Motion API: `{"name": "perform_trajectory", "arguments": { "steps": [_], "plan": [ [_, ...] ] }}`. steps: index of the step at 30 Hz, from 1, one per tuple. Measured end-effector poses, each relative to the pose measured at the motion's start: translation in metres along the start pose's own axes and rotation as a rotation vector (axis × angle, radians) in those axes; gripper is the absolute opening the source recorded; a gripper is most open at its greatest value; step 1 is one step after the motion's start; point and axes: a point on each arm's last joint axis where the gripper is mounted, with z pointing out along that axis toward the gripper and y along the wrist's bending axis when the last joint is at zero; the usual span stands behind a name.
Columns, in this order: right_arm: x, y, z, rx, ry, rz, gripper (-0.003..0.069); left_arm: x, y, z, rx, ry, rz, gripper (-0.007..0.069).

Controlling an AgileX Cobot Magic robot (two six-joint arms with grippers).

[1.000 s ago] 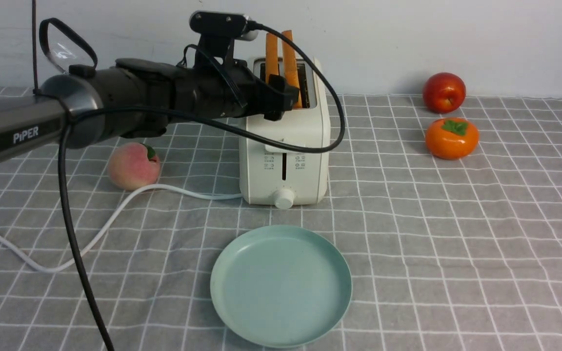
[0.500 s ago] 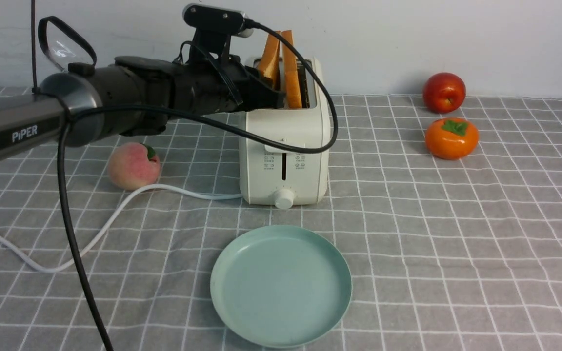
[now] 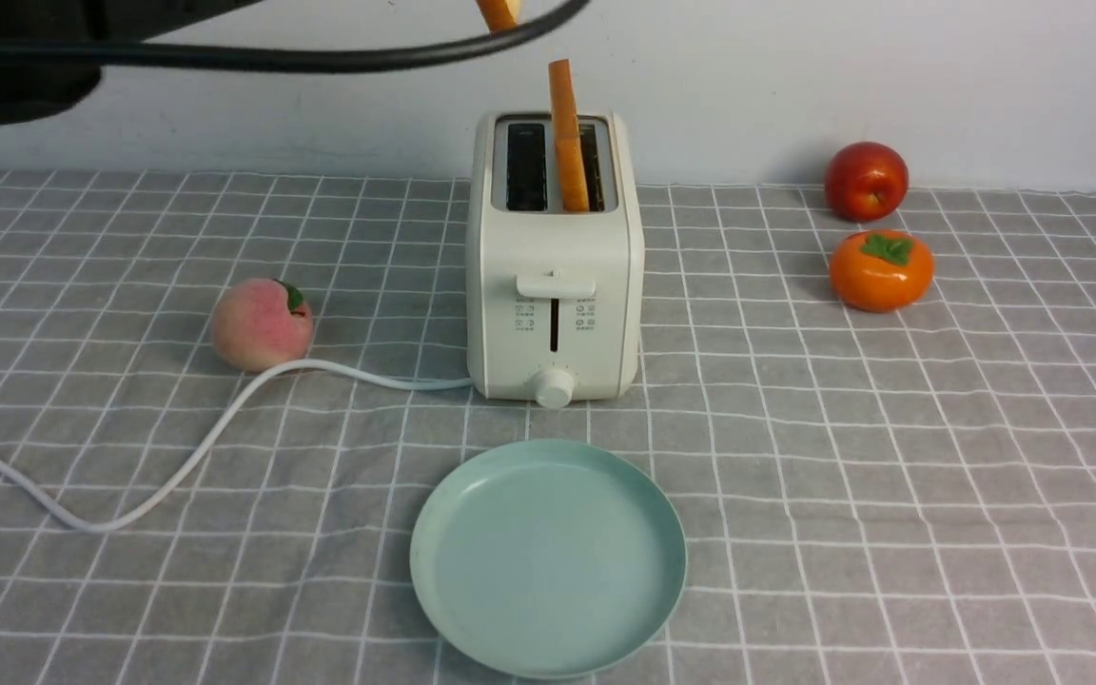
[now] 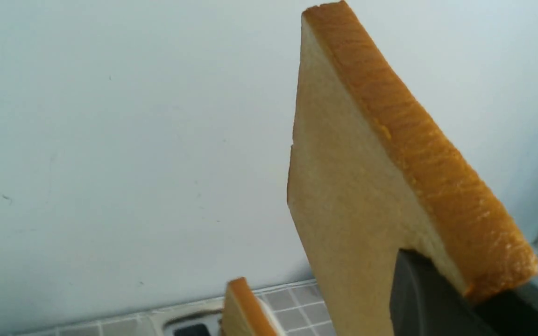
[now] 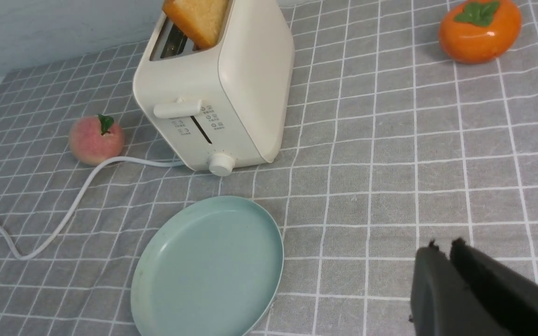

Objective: Take toasted bread from bread machine on grey coffee table place on plate.
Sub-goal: 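Place the slice of bread on the plate with the left gripper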

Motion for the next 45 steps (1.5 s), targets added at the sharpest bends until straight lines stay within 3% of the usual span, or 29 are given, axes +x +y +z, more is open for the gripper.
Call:
{"name": "perform_trajectory", "arguments": {
  "steps": [4, 8, 10, 11, 14, 24, 32, 36, 37, 38, 39, 40, 41, 43, 45],
  "plan": [
    [0.000, 0.000, 0.000, 0.000, 0.004, -0.001, 0.0050, 0.018, -0.014, -0.056, 0.095, 0.096, -0.122, 0.0039],
    [0.000, 0.000, 0.000, -0.005, 0.004, 0.004, 0.0053, 0.076, -0.025, -0.101, 0.218, 0.479, -0.354, 0.0039],
    [0.000, 0.001, 0.000, -0.008, 0.003, 0.008, 0.0053, 0.092, -0.023, -0.104, 0.212, 0.582, -0.381, 0.0039],
    [0.000, 0.001, 0.000, -0.011, 0.003, 0.011, 0.0053, 0.118, -0.016, -0.107, 0.179, 0.725, -0.406, 0.0039],
    [0.000, 0.001, 0.000, -0.013, 0.002, 0.014, 0.0053, 0.149, -0.003, -0.100, 0.122, 0.850, -0.418, 0.0039],
    [0.000, 0.002, 0.000, -0.023, 0.003, 0.024, 0.0058, 0.197, 0.051, -0.048, 0.093, 0.858, -0.547, 0.0039],
    [0.000, 0.002, 0.000, -0.026, 0.003, 0.027, 0.0069, 0.219, 0.070, -0.031, 0.090, 0.835, -0.608, 0.0043],
    [0.000, 0.003, 0.000, -0.029, 0.003, 0.030, 0.0074, 0.230, 0.076, -0.028, 0.069, 0.865, -0.617, 0.0115],
    [0.000, 0.003, 0.000, -0.031, 0.000, 0.031, 0.0076, 0.237, 0.080, -0.027, 0.053, 0.887, -0.609, 0.0189],
    [0.000, 0.003, 0.000, -0.031, 0.001, 0.031, 0.0076, 0.237, 0.080, -0.027, 0.053, 0.887, -0.609, 0.0200],
    [-0.004, 0.005, -0.002, -0.037, 0.009, 0.025, 0.0078, 0.243, 0.083, -0.027, 0.035, 0.910, -0.587, 0.0303],
    [-0.007, 0.007, -0.003, -0.043, 0.017, 0.018, 0.0079, 0.244, 0.085, -0.028, 0.027, 0.916, -0.570, 0.0356],
    [-0.009, 0.008, -0.004, -0.043, 0.012, 0.015, 0.0079, 0.244, 0.085, -0.028, 0.025, 0.917, -0.567, 0.0356],
    [-0.026, 0.016, -0.009, -0.062, 0.046, -0.018, 0.0081, 0.240, 0.086, -0.030, -0.007, 0.911, -0.528, 0.0437],
    [-0.039, 0.021, -0.010, -0.072, 0.089, -0.041, 0.0083, 0.230, 0.086, -0.034, -0.042, 0.893, -0.469, 0.0432]
  ]
}}
